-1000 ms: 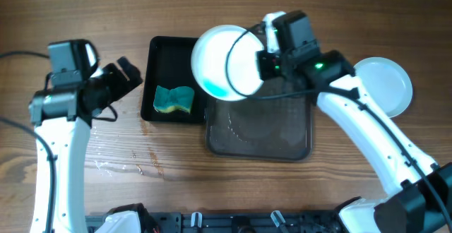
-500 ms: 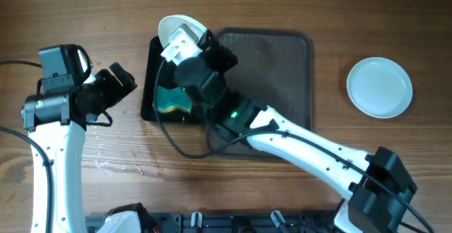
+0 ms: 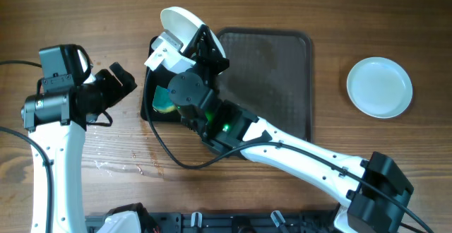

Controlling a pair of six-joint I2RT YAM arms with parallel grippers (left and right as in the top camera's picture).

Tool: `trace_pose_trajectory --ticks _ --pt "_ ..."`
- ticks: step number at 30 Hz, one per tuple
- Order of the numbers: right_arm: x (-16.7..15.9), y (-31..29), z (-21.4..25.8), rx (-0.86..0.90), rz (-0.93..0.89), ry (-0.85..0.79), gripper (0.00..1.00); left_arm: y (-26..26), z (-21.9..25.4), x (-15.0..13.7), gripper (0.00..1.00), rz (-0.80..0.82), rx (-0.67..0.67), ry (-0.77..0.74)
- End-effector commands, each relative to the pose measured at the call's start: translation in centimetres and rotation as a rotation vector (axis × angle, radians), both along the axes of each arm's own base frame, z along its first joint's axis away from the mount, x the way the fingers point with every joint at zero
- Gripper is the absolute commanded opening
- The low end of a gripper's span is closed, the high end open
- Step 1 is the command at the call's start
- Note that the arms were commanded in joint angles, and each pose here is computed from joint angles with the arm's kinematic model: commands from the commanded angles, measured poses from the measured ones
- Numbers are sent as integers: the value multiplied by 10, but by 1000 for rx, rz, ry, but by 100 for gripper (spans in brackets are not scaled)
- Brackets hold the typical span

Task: Clean dirty plates on tray and stack at the side
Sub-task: 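Lift the plate with right gripper and place it on the side stack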

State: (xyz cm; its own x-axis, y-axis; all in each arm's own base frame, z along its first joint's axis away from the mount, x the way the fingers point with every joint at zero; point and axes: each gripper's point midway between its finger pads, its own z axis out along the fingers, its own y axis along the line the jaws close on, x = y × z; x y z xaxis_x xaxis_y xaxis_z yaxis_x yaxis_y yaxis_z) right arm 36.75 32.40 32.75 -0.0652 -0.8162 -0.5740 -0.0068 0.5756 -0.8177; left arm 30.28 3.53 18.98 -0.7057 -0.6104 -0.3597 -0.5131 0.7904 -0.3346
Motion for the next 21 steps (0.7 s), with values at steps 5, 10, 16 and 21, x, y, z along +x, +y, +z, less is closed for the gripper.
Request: trace_pose_trajectory --ticks 5,10,16,21 --pt "16 -5 -80 322 70 292 4 1 8 2 100 14 -9 -23" --pt "3 -15 -124 809 40 689 4 1 8 2 100 14 -9 -23" --pt "33 -162 -64 1413 -129 804 4 1 8 2 100 14 -9 -23" --pt "5 -399 -119 1585 -795 634 5 1 8 2 100 14 -9 -23"
